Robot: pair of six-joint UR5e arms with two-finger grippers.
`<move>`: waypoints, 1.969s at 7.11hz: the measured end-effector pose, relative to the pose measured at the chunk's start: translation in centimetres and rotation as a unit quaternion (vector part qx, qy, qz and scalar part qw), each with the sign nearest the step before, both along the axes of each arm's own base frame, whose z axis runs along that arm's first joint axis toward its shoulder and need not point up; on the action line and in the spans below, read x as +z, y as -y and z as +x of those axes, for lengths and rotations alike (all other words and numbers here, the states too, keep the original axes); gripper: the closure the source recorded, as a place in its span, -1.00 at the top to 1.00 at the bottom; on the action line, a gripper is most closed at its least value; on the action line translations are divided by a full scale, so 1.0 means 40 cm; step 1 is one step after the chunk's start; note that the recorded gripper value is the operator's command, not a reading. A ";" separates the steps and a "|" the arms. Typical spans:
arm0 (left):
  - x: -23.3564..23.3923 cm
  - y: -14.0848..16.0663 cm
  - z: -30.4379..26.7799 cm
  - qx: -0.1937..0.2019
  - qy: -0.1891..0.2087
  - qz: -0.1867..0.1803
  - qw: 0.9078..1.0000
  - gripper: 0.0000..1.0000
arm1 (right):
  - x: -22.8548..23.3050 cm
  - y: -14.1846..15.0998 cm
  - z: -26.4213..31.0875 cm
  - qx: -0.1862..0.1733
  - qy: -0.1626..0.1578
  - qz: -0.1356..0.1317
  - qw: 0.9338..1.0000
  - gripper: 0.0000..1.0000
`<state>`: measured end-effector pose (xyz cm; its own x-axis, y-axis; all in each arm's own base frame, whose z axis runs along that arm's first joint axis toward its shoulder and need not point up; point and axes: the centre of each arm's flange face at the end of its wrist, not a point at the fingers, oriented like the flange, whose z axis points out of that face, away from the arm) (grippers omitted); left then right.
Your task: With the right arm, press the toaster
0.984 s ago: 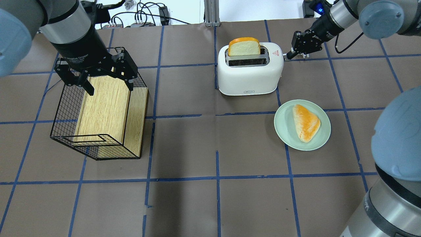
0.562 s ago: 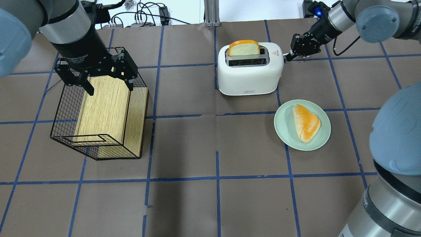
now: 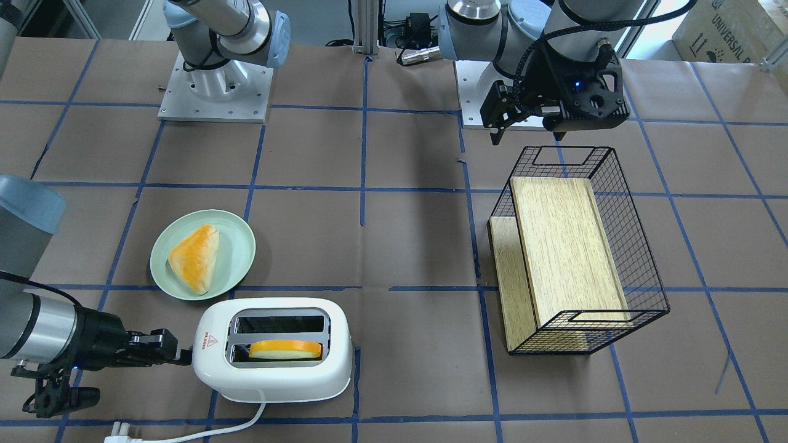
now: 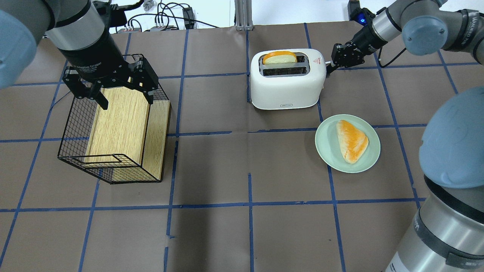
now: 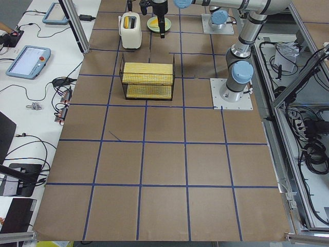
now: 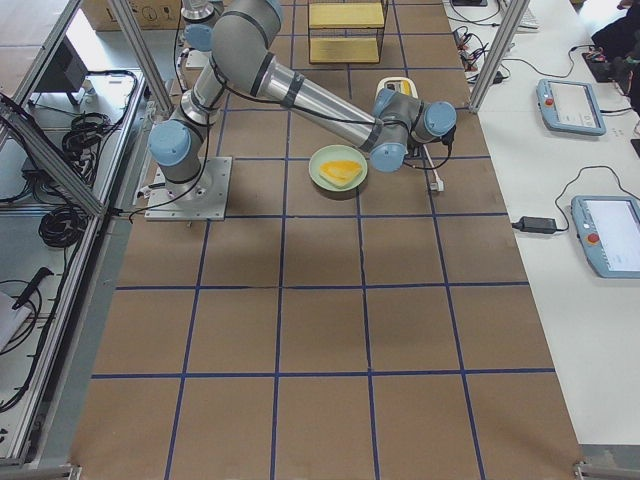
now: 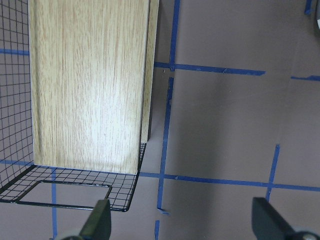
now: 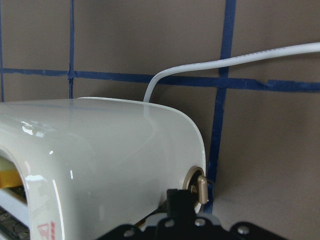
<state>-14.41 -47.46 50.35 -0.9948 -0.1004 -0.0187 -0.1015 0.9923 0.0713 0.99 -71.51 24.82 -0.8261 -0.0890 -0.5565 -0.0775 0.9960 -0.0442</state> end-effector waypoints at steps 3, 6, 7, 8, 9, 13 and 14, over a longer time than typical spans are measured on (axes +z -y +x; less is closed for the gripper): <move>0.000 0.000 0.000 0.000 0.000 0.000 1.000 1.00 | -0.006 0.009 -0.002 -0.001 -0.003 -0.005 1.000 -0.80; 0.000 0.000 0.000 0.000 0.000 0.000 1.000 1.00 | 0.216 -0.016 0.027 0.006 -0.128 -0.043 0.991 1.00; 0.000 -0.001 0.000 0.000 0.000 0.000 1.000 1.00 | 0.305 -0.040 0.065 0.021 -0.196 -0.053 0.979 1.00; 0.000 0.000 0.000 0.000 0.000 0.000 1.000 1.00 | 0.359 -0.062 0.092 0.033 -0.245 -0.054 0.968 1.00; 0.000 0.000 0.000 0.000 0.000 0.000 1.000 1.00 | 0.390 -0.080 0.104 0.040 -0.266 -0.054 0.962 1.00; 0.000 0.000 0.000 0.000 0.000 0.000 1.000 1.00 | 0.569 -0.334 0.148 0.041 -0.271 -0.024 0.961 1.00; 0.000 0.000 0.000 0.000 0.000 0.000 1.000 1.00 | 0.586 -0.444 0.163 0.037 -0.273 -0.018 0.961 1.00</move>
